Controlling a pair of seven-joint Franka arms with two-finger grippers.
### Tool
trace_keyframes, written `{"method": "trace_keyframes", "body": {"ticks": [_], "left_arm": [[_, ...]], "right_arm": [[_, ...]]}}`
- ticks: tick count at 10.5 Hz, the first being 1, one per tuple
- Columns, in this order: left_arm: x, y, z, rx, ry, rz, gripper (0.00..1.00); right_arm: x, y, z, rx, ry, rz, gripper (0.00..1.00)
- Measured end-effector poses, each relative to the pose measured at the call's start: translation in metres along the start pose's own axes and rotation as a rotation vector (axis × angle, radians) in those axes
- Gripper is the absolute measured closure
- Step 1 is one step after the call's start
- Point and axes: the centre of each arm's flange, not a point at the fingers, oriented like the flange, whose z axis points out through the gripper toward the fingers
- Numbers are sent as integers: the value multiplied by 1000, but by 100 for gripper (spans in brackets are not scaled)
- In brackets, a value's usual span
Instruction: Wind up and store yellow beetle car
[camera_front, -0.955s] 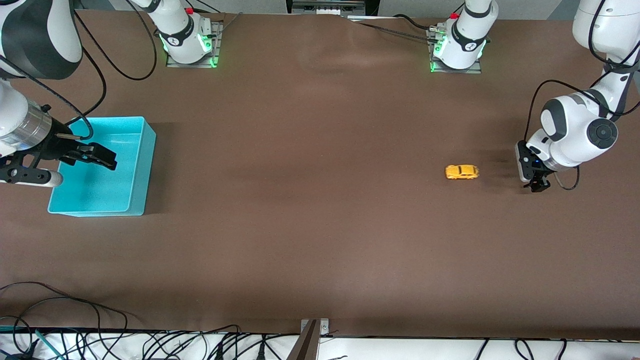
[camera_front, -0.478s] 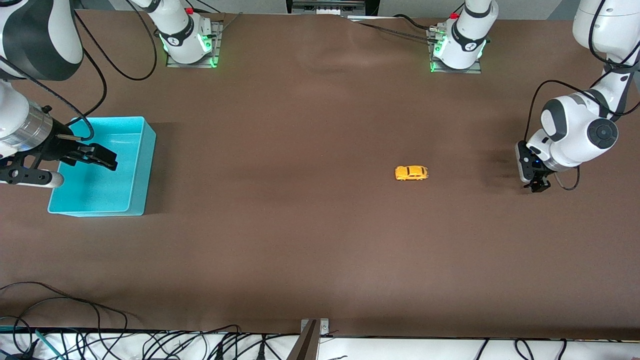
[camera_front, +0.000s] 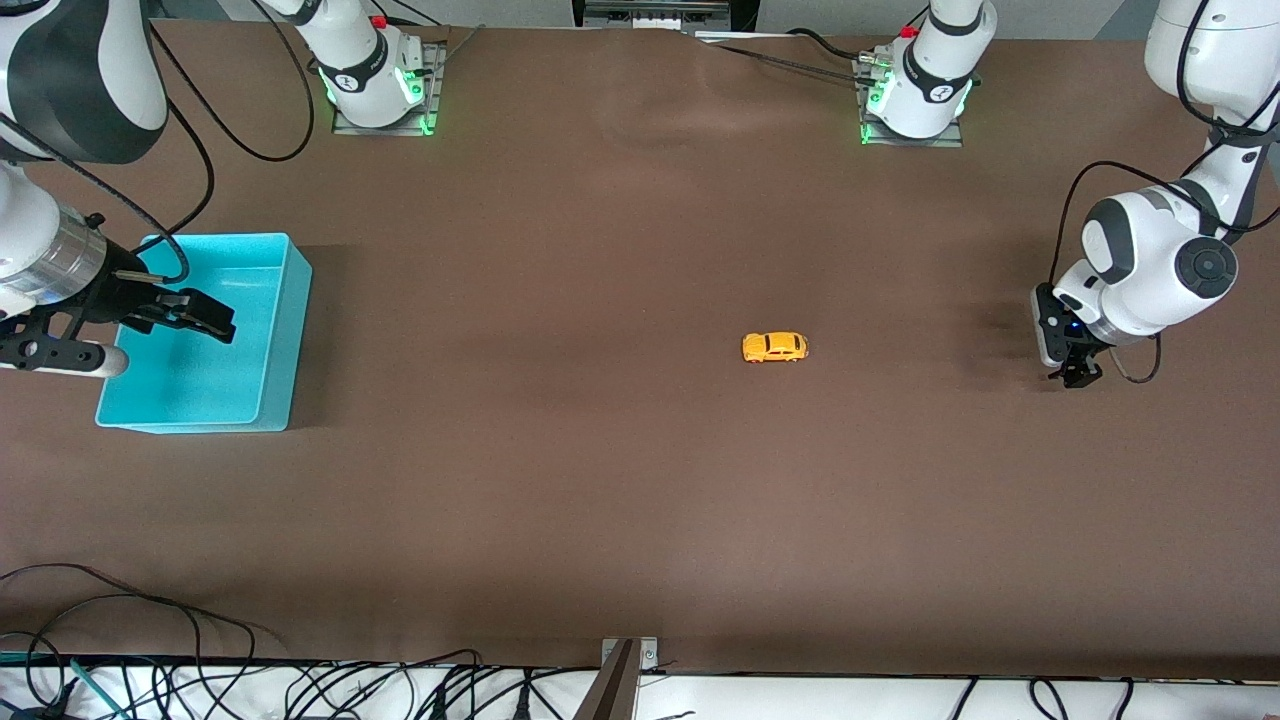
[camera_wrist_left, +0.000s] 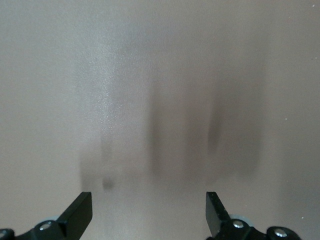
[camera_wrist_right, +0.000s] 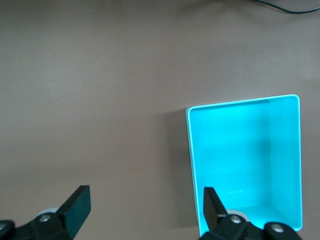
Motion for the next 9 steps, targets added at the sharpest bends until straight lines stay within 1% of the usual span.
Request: {"method": "trace_keyframes", "body": {"ticks": [2,3,4,6,7,9], "left_arm": [[2,-1,-1,1,0,4,0],[2,-1,-1,2,0,4,0],[3,-1,-1,2,0,5,0],[3,-2,-2,5,0,5,0],[3,-3,-6,14,-1,5,0],[0,-10,-36,69,-5,1,0]], "right_arm": [[-1,-10,-1,7,4,-16,0],[-4,-27,-2,16,7,-20,0],[-8,-48,-4,25,9,8,0],[-26,-114,-8,52,20,64,0],[-36,-150,-12,73,41,44,0],[-60,-216,-14,113,75,-50,0]]}}
